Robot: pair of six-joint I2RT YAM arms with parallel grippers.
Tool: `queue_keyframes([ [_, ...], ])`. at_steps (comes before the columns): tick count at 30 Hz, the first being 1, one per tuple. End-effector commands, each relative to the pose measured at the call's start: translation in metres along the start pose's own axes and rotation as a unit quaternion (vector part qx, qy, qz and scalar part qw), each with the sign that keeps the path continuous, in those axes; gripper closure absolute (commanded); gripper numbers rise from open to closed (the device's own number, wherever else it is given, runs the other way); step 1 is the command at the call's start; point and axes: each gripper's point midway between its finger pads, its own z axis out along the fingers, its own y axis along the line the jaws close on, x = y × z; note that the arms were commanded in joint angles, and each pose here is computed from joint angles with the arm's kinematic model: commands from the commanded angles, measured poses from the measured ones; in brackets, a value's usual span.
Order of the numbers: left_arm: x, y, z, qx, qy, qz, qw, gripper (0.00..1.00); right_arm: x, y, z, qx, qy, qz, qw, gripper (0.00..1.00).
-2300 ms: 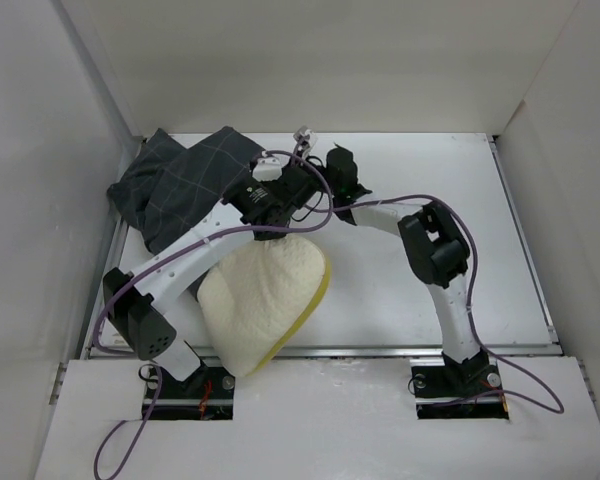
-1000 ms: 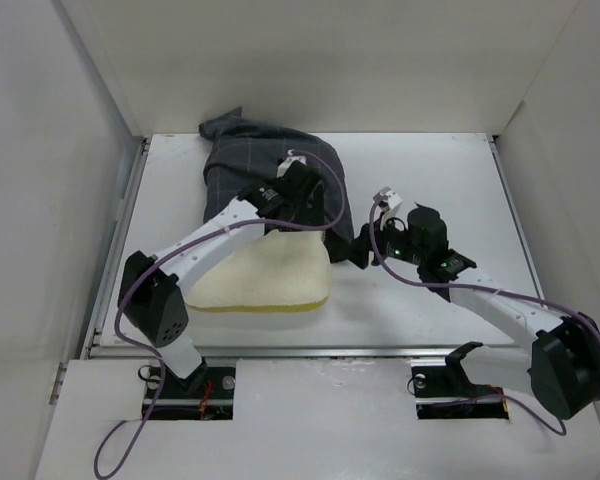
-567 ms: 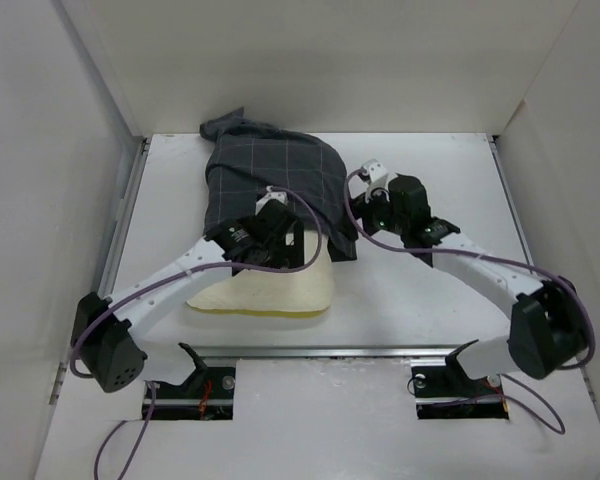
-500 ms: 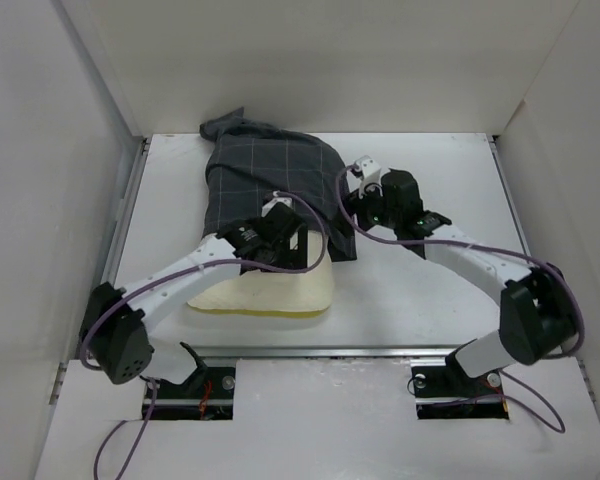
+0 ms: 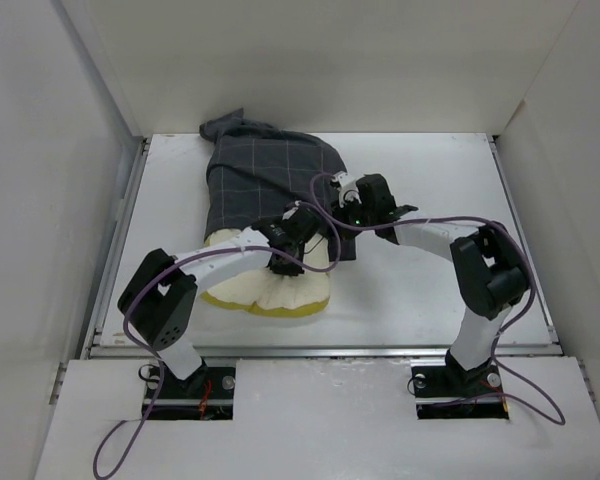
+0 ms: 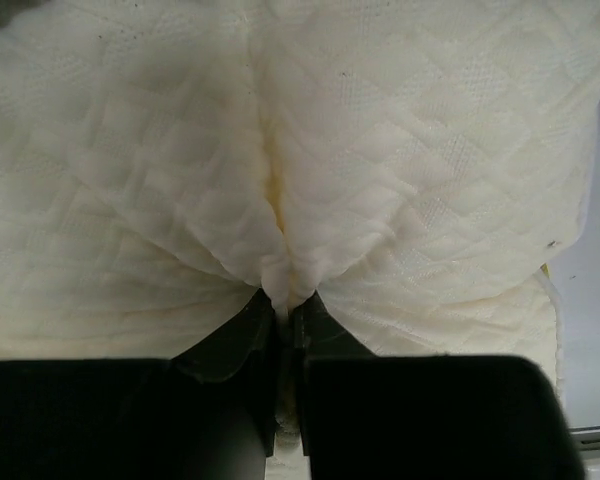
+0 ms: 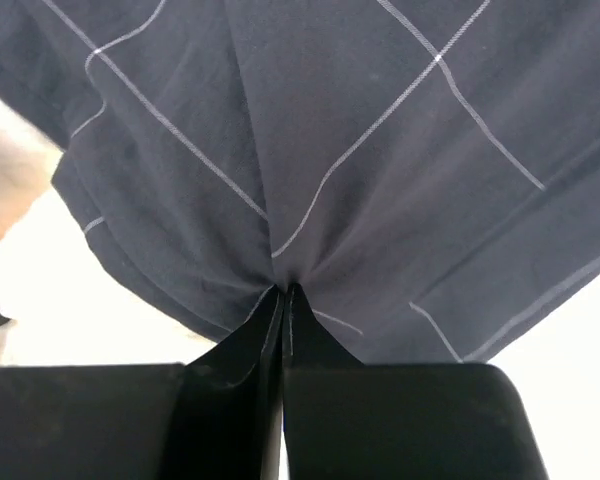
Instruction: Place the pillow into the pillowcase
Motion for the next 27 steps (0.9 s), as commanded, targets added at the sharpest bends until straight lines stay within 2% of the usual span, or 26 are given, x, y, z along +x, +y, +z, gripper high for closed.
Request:
queue_keyframes([
  [1, -0.01, 0.005, 0.013, -0.018, -0.012, -0.011, 1.0, 1.0, -0.046, 0.028, -0.011, -0.043, -0.054, -0.025, 0.997, 1.0],
  [3, -0.038, -0.005, -0.002, 0.007, -0.053, -0.029, 0.998, 1.0, -0.062, 0.04, -0.032, -0.032, -0.074, -0.038, 0.996, 1.0],
  [5, -0.062, -0.016, -0.016, 0.028, -0.085, -0.034, 0.995, 1.0, -0.063, 0.056, -0.049, -0.03, -0.068, -0.043, 0.996, 1.0],
  [7, -0.094, -0.029, -0.043, 0.058, -0.131, -0.043, 0.989, 1.0, -0.077, 0.078, -0.081, -0.035, -0.097, -0.056, 0.993, 1.0],
  [8, -0.106, -0.032, -0.054, 0.068, -0.151, -0.039, 0.985, 1.0, -0.07, 0.088, -0.089, -0.035, -0.094, -0.061, 0.993, 1.0],
  [9, -0.118, -0.031, -0.066, 0.069, -0.171, -0.046, 0.982, 1.0, -0.085, 0.096, -0.114, -0.032, -0.123, -0.063, 0.99, 1.0],
  [11, -0.139, -0.033, -0.087, 0.073, -0.205, -0.058, 0.974, 1.0, -0.079, 0.111, -0.13, -0.054, -0.116, -0.066, 0.99, 1.0],
  [15, -0.181, -0.026, -0.115, 0.06, -0.285, -0.123, 0.949, 1.0, -0.058, 0.136, -0.149, -0.117, -0.067, -0.058, 0.989, 1.0],
  [17, -0.205, -0.007, -0.125, 0.018, -0.333, -0.185, 0.925, 1.0, -0.055, 0.146, -0.157, -0.132, -0.069, -0.058, 0.987, 1.0],
  [20, -0.219, 0.025, -0.113, -0.045, -0.348, -0.257, 0.901, 1.0, -0.05, 0.146, -0.17, -0.122, -0.067, -0.05, 0.989, 1.0],
  [22, -0.22, 0.024, -0.101, -0.042, -0.342, -0.292, 0.892, 1.0, -0.048, 0.146, -0.175, -0.118, -0.072, -0.047, 0.989, 1.0],
  [25, -0.213, 0.017, -0.074, -0.05, -0.318, -0.296, 0.899, 1.0, -0.043, 0.142, -0.176, -0.105, -0.071, -0.036, 0.991, 1.0],
  [27, -0.195, -0.002, -0.053, -0.032, -0.286, -0.27, 0.919, 1.0, -0.042, 0.137, -0.171, -0.094, -0.066, -0.026, 0.993, 1.0],
])
